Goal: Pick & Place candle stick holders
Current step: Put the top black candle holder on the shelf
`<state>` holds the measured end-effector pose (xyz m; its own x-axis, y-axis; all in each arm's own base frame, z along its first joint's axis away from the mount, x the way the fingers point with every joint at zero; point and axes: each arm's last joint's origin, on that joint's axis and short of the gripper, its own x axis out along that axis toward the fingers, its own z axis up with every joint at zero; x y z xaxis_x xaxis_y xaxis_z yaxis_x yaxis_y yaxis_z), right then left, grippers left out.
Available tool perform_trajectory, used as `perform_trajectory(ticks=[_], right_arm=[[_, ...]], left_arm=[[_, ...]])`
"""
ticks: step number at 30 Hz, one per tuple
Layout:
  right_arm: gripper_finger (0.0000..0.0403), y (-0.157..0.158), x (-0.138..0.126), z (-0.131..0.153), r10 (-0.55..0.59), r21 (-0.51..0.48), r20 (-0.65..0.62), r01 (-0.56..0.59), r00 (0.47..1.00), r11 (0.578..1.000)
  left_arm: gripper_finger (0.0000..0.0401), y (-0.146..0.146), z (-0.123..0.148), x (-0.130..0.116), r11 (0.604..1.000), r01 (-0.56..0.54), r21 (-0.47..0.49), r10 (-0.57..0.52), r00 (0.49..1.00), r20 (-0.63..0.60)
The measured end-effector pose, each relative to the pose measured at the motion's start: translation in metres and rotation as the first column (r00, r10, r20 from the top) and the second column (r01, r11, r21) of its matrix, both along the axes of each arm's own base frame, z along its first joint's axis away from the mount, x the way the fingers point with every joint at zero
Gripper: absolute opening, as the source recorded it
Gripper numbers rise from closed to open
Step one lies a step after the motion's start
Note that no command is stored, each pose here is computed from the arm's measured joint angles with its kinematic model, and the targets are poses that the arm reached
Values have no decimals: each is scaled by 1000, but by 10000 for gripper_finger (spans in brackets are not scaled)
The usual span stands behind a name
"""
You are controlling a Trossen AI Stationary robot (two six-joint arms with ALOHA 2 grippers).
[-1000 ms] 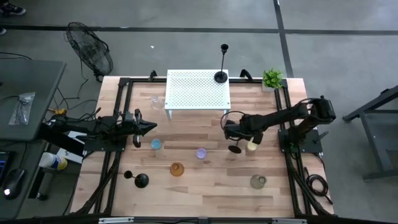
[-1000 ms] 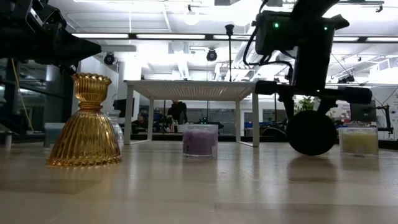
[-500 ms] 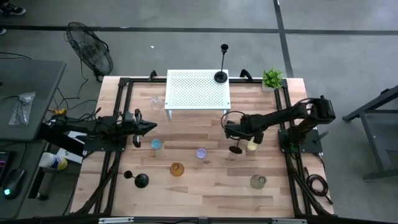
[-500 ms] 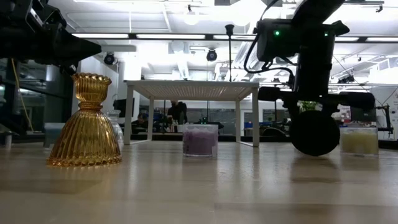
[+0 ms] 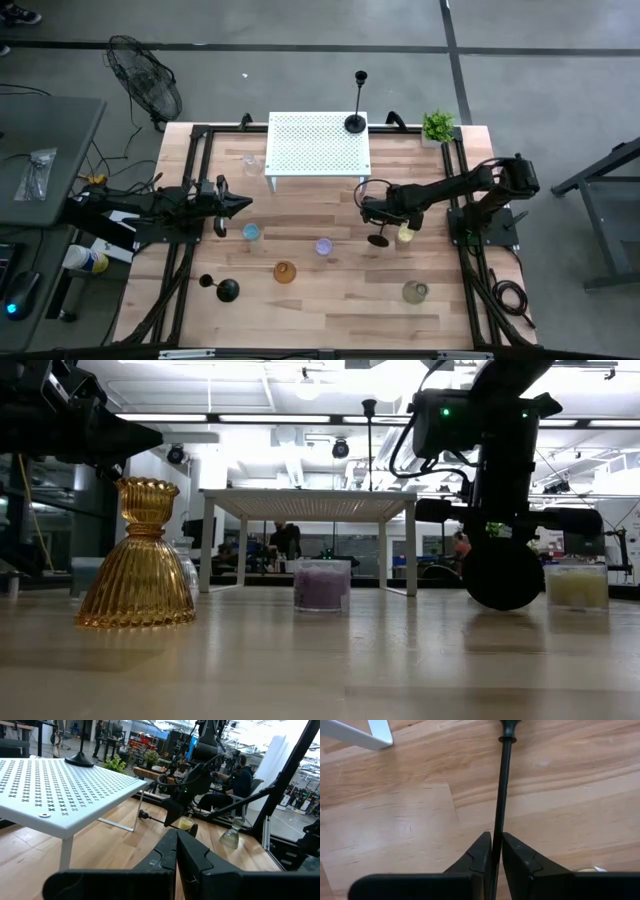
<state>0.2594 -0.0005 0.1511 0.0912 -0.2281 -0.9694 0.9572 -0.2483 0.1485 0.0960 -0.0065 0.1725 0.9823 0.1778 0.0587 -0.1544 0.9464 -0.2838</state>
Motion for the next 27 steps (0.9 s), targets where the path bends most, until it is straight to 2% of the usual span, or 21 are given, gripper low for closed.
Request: perform_trajectory(ticks=[14, 21, 24, 27], right_arm=[[35, -1, -5, 17, 2, -37, 62, 1, 998, 999], [37, -6, -8, 24, -10, 14, 84, 9, 996, 1000], [56, -13, -7, 25, 12, 39, 89, -15, 996, 999], [94, -16, -6, 25, 36, 53, 100, -42, 994, 998]], left_arm=[[1, 0, 0, 0, 1000, 0, 0, 0, 1000, 1], [1, 0, 0, 0, 1000, 0, 0, 0, 1000, 0], [1, 0, 0, 0, 1000, 0, 0, 0, 1000, 0], [1, 0, 0, 0, 1000, 0, 0, 0, 1000, 0]])
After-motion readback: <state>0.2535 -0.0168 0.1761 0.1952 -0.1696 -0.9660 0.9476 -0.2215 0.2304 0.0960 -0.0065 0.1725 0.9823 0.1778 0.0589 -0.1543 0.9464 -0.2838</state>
